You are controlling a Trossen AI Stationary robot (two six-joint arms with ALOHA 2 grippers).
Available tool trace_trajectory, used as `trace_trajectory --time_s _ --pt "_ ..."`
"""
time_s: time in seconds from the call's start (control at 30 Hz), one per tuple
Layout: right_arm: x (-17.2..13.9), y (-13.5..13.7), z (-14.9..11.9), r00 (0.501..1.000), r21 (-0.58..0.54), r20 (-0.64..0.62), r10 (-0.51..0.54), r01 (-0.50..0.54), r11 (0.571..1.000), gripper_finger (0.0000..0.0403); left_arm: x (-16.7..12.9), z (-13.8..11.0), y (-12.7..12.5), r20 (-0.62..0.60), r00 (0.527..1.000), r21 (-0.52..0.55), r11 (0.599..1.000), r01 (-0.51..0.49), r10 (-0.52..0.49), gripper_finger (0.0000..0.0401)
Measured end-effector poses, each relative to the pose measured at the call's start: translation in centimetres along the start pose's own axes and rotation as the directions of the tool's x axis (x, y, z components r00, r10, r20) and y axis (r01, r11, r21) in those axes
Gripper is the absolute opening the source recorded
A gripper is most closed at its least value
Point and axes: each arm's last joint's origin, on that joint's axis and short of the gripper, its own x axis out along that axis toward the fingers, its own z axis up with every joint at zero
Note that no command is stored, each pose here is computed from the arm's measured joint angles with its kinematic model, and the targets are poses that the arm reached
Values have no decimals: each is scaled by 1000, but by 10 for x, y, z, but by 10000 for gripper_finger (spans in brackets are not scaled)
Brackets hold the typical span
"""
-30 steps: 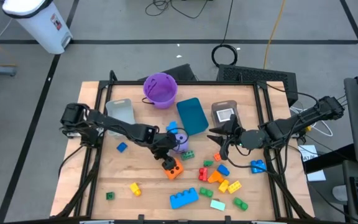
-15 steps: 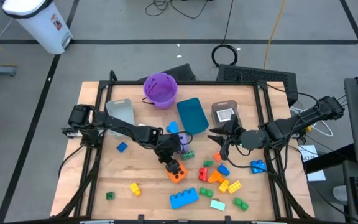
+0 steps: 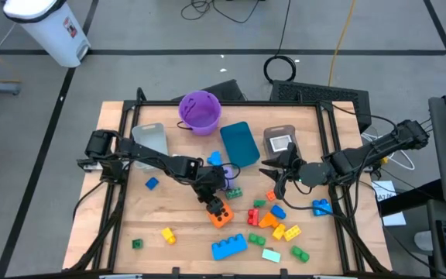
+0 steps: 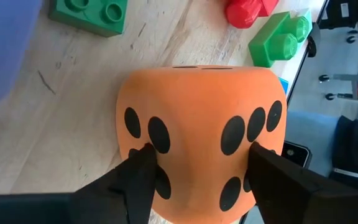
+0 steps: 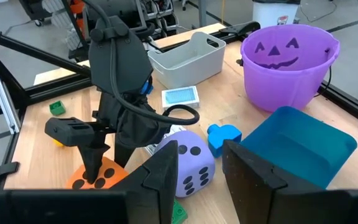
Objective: Pick & Place Toys
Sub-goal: Put the orange die into the gray bin
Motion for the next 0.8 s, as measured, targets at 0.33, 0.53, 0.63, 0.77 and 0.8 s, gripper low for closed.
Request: trace_trajectory --time_s 0.33,0.53,0.63,0.77,0.8 --pt "0 0 0 1000 -15 0 0 0 1000 118 -5 2 0 15 1000 12 1000 10 -10 219" --pt "0 0 0 1000 -17 0 0 0 1000 118 -13 2 -4 51 999 28 1000 10 -11 218" --pt "0 0 0 1000 -17 1 0 0 1000 118 -18 1 -7 66 998 36 999 8 -11 218" --pt "0 0 0 1000 -16 1 0 0 1000 118 -25 0 -11 81 996 42 999 22 -25 217" --pt "0 0 0 1000 -17 1 0 0 1000 118 -26 -1 -12 85 996 46 999 26 -30 217"
